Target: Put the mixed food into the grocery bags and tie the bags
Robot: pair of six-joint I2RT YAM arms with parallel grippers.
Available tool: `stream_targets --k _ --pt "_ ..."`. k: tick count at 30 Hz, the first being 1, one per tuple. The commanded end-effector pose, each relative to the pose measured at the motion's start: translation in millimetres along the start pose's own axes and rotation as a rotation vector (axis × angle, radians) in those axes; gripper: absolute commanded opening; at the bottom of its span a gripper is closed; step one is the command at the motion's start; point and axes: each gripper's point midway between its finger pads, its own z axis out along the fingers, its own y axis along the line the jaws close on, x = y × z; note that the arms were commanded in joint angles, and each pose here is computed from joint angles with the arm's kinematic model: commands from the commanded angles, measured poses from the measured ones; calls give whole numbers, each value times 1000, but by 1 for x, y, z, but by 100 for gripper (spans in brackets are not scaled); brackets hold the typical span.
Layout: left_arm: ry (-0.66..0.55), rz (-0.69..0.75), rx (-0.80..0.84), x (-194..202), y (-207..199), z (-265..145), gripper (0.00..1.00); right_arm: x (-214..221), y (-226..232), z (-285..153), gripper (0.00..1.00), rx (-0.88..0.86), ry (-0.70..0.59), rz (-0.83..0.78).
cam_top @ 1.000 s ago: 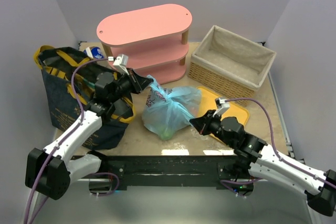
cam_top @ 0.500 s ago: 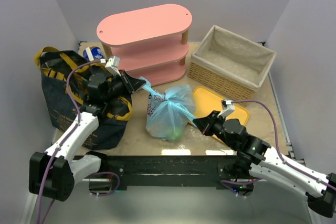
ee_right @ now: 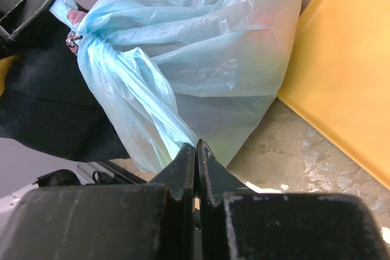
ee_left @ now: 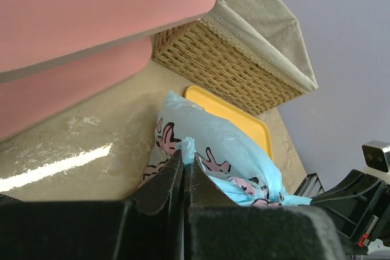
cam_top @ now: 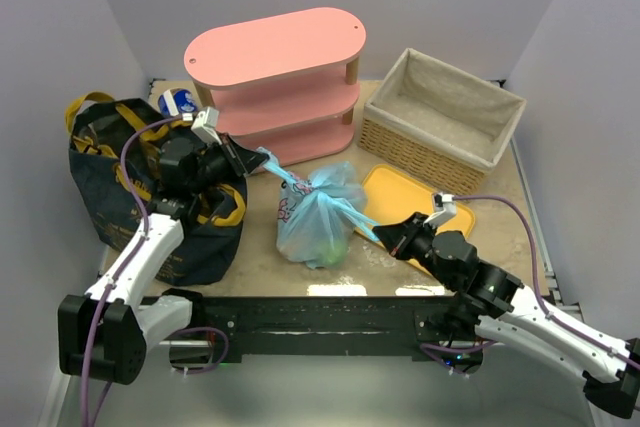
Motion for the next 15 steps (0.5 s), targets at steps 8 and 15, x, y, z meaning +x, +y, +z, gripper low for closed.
stream_targets --k 8,15 --pt "-434 154 -322 -127 58 -39 0 6 -80 -12 0 300 -22 -118" --pt "-403 244 -286 -130 43 -34 0 9 -74 -7 0 266 -4 -149"
